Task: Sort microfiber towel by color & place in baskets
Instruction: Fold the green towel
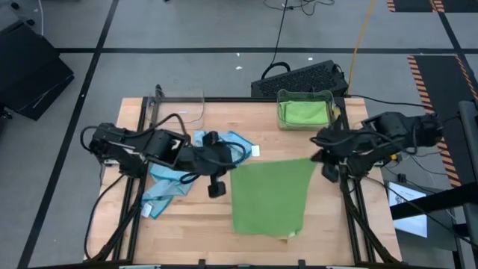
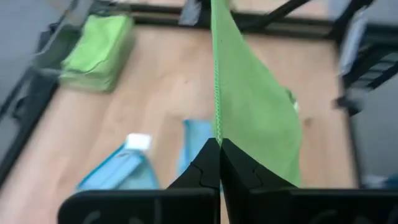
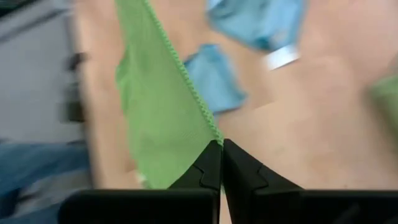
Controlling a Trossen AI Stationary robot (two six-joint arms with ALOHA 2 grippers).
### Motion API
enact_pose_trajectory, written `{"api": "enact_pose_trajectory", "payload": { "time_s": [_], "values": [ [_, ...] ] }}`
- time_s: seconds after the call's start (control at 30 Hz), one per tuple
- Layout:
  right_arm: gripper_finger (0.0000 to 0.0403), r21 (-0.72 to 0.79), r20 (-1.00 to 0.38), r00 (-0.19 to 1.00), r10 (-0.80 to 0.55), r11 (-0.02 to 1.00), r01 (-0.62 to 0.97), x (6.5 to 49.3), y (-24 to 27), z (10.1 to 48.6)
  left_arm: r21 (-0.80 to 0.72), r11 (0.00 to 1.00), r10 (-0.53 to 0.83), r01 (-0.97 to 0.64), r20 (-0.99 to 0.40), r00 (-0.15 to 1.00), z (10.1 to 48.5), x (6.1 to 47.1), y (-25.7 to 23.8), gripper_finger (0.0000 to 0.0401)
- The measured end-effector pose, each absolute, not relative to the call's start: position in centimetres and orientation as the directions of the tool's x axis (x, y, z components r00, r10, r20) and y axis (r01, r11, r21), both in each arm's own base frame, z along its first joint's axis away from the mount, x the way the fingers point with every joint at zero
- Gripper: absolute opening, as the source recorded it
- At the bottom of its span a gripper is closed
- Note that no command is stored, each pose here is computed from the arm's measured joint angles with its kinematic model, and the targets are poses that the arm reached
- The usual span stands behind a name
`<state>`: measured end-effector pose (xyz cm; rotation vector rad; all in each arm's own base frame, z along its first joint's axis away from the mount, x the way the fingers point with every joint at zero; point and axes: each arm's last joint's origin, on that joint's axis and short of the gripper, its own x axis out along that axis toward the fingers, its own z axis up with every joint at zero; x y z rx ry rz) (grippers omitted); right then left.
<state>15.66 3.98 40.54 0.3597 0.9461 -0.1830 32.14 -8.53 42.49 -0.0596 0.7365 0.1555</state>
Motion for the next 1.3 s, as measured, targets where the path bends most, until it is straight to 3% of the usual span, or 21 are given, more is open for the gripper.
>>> {"api": "enact_pose_trajectory", "payload": {
  "time_s": [0.17,0.53,0.8,1.03,1.3],
  "values": [
    [0.0000,0.068,-0.829,0.542,-0.135,0.939,0.338,17.5,2.7,39.8,0.061,0.986,0.150,-0.156,-0.745,0.650,40.1,32.8,-6.9,0.0001],
    [0.0000,-0.057,-0.898,0.398,-0.188,0.946,0.319,20.7,1.2,37.4,0.084,0.984,0.156,-0.154,-0.825,0.544,36.2,33.1,-6.4,0.0001],
    [0.0000,0.157,-0.954,0.297,0.044,0.917,0.367,20.4,1.9,33.7,0.013,0.989,0.091,-0.150,-0.843,0.531,34.1,33.4,-7.3,0.0001],
    [0.0005,0.344,-0.919,0.328,0.221,0.855,0.387,20.1,3.0,29.8,-0.058,0.993,0.014,-0.103,-0.807,0.590,33.0,34.1,-8.6,0.0001],
    [0.0007,0.511,-0.853,0.337,0.400,0.771,0.379,19.4,4.1,25.7,-0.115,0.988,-0.037,-0.104,-0.826,0.562,30.3,34.0,-9.4,0.0001]
  ]
}}
